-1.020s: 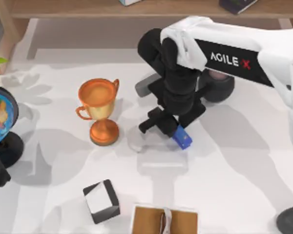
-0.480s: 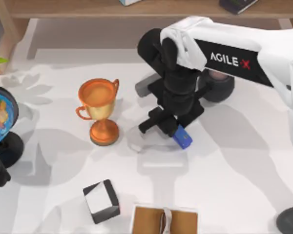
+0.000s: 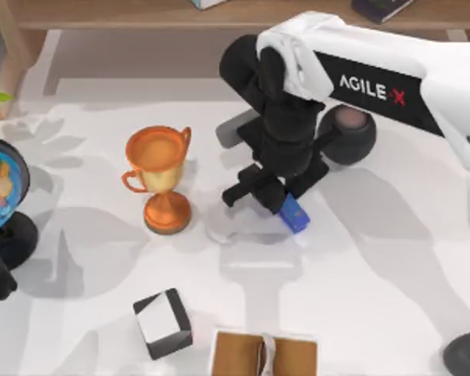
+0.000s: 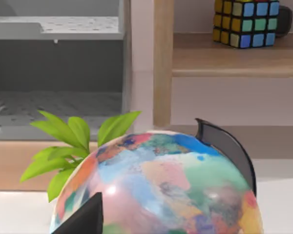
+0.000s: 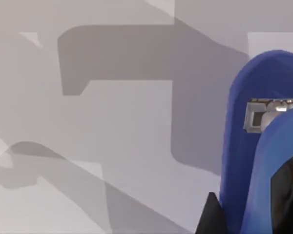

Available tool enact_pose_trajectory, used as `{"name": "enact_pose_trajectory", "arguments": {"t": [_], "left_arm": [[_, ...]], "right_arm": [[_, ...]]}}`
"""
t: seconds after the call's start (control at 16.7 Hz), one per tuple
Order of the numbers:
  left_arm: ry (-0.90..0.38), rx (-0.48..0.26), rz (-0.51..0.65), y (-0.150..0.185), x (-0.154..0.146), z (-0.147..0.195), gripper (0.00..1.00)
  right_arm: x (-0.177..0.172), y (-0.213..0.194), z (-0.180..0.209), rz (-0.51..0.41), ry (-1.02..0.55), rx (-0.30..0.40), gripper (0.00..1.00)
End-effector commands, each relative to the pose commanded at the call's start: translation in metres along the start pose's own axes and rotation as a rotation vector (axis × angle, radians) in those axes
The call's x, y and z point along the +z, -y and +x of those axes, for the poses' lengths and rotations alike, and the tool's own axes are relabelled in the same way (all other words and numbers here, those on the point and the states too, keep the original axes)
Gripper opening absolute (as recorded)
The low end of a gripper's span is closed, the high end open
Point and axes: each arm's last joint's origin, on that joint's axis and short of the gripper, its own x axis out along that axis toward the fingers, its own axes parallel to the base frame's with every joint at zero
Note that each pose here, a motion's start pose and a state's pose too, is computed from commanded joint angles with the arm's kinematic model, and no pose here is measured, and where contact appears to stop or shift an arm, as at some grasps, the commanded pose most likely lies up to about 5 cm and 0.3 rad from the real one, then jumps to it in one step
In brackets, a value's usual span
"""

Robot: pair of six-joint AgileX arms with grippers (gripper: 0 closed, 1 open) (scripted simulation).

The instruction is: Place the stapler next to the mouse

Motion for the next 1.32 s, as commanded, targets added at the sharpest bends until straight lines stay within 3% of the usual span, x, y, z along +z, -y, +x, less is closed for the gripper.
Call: {"name": "enact_pose_trajectory", "arguments": {"t": [0.48,0.66,0.9,1.32], "left_arm": [[0.0,0.0,0.0,0.0,0.0,0.0,1.0],[0.0,0.0,0.0,0.0,0.0,0.0,1.0],[0.0,0.0,0.0,0.0,0.0,0.0,1.0],[0.0,0.0,0.0,0.0,0.0,0.0,1.0]], "right_arm": [[-0.002,0.002,-0.012,0.007,0.003,0.0,0.0],[-0.014,0.02,-0.019,0.055,0.004,-0.001,0.0],[-0.048,0.065,-0.024,0.2,-0.007,-0.002,0.0],[-0.137,0.137,-0.029,0.521,-0.01,-0.008,0.0]]}}
